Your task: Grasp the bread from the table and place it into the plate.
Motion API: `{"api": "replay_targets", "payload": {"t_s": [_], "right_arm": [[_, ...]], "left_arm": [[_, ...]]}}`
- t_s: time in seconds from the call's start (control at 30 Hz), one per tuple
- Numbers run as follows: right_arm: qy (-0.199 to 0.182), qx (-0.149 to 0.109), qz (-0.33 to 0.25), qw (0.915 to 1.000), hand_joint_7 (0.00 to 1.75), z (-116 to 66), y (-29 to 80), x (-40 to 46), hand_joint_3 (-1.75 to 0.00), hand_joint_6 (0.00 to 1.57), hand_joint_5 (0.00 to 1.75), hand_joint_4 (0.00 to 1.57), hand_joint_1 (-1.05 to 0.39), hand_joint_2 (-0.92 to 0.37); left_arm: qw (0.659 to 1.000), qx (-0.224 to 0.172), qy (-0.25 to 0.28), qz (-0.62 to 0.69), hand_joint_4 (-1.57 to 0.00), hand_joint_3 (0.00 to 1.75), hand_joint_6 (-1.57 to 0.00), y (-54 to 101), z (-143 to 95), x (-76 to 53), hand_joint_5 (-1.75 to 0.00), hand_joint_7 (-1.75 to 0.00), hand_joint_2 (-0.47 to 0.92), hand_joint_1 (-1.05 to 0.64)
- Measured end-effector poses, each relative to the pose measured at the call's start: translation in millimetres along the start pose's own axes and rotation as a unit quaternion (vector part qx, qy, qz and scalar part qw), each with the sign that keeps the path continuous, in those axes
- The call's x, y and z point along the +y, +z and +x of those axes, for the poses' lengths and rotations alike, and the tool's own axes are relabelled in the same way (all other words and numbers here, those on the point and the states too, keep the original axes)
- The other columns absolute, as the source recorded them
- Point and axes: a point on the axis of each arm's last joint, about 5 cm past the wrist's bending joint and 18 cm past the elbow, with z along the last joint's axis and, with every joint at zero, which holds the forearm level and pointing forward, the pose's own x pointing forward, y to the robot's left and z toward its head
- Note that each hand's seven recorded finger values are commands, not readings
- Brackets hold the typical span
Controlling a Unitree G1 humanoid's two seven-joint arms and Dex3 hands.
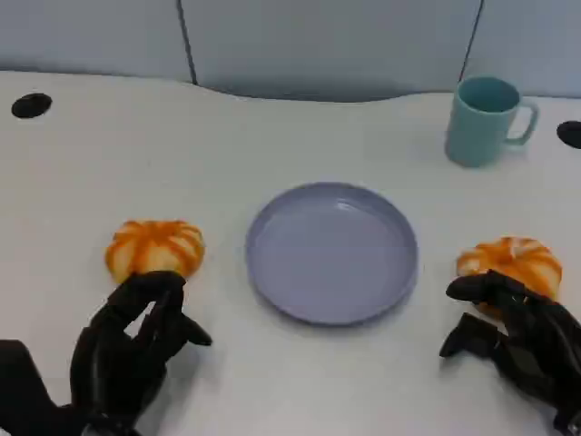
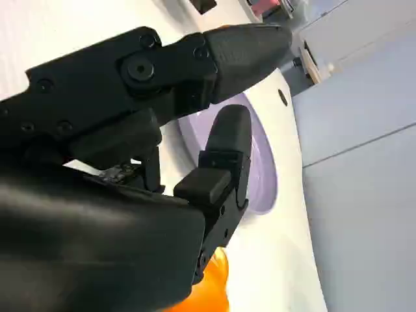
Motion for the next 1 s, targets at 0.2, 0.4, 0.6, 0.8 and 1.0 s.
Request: {"api": "replay_targets", "payload": {"t_s": [0.2,0.4,0.6,0.8,1.0], "right_arm": [[0.001,0.0,-0.001,1.0,1.02,-0.2,-0.1,0.0,-0.17,0.63,1.44,0.63,-0.45,-0.92],[0.001,0.0,0.0,1.0,1.01,-0.4,-0.3,0.0,-0.18,0.63,1.44,0.63,-0.44,-0.92],[0.002,0.0,0.0,1.0,1.01,-0.5,-0.3,0.0,-0.17,0.62,1.44,0.63,-0.44,-0.92],[0.002,0.0,0.0,1.0,1.02,-0.5,-0.4,0.0,-0.17,0.62,1.45,0.63,-0.45,-0.92],[0.005,0.0,0.0,1.0,1.02,-0.7,-0.6,-0.1,-0.15,0.63,1.45,0.63,-0.46,-0.92]], "left_arm": [[1.0,0.0,0.0,0.0,-0.72,0.24,-0.68,0.0,0.0,0.1,-1.73,-1.32,0.92,-0.33],[1.0,-0.003,-0.001,0.001,-0.71,0.26,-0.68,1.0,0.1,-0.5,-1.75,-1.33,0.92,-0.32],[1.0,-0.003,-0.001,0.001,-0.71,0.25,-0.67,1.0,0.1,-0.5,-1.74,-1.32,0.92,-0.32],[1.0,-0.002,-0.001,0.004,-0.71,0.27,-0.67,0.9,0.1,-0.7,-1.74,-1.33,0.92,-0.31],[1.0,-0.003,-0.001,0.005,-0.69,0.26,-0.66,1.1,0.0,-0.4,-1.75,-1.34,0.92,-0.31]]}}
